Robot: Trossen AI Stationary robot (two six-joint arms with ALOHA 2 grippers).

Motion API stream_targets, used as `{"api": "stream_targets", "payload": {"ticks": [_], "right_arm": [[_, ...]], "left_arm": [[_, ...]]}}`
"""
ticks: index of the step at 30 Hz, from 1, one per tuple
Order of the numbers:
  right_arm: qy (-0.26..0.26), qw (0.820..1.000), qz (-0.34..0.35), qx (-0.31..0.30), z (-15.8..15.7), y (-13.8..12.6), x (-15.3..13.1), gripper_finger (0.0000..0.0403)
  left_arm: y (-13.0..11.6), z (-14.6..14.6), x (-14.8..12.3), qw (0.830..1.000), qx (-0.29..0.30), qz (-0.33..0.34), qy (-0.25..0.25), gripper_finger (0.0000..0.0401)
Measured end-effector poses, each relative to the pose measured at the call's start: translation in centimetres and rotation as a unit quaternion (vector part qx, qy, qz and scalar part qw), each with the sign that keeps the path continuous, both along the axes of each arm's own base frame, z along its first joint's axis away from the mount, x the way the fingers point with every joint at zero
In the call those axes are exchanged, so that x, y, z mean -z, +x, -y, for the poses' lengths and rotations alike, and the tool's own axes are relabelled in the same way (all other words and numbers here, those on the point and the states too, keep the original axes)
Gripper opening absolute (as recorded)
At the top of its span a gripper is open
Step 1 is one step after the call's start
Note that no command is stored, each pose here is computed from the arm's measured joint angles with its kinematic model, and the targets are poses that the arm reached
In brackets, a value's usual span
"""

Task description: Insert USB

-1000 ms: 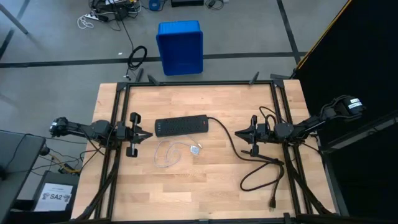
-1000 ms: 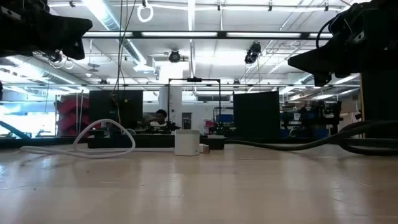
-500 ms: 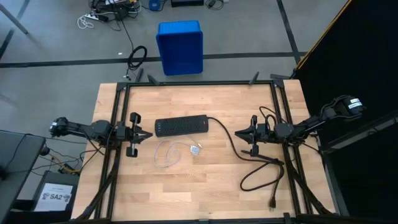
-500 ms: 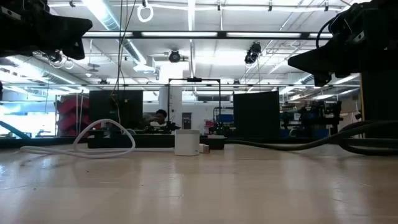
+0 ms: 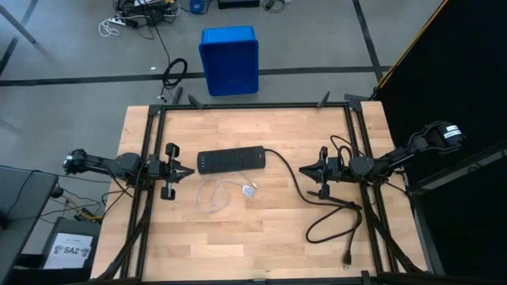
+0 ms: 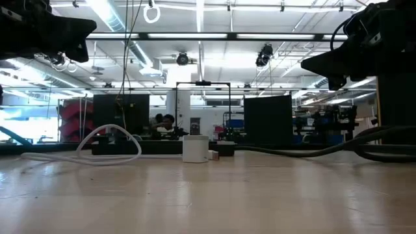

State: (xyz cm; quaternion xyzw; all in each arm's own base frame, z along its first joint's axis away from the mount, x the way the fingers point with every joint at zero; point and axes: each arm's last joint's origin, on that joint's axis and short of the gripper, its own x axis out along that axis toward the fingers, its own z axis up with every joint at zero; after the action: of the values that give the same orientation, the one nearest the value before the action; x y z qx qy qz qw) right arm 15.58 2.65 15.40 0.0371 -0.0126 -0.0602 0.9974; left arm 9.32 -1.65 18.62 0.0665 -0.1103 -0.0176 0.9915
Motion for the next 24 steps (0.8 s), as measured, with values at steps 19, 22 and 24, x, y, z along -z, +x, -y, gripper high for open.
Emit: {"api": "stream_targets", "payload": {"ticks": [19, 22, 24], "right_arm": [[0.0, 1.0, 0.0, 0.0, 0.01, 0.0, 0.0, 0.0002], [0.0, 1.0, 0.0, 0.0, 0.01, 0.0, 0.0, 0.0007], [0.0, 1.0, 0.0, 0.0, 0.01, -0.01, 0.0, 0.001]], "left_arm": [[0.0, 0.0, 0.0, 1.0, 0.0, 0.0, 0.0, 0.0001], [0.0, 0.0, 0.0, 1.0, 0.0, 0.0, 0.0, 0.0001], [0.0, 0.0, 0.0, 1.0, 0.0, 0.0, 0.0, 0.0001]]}}
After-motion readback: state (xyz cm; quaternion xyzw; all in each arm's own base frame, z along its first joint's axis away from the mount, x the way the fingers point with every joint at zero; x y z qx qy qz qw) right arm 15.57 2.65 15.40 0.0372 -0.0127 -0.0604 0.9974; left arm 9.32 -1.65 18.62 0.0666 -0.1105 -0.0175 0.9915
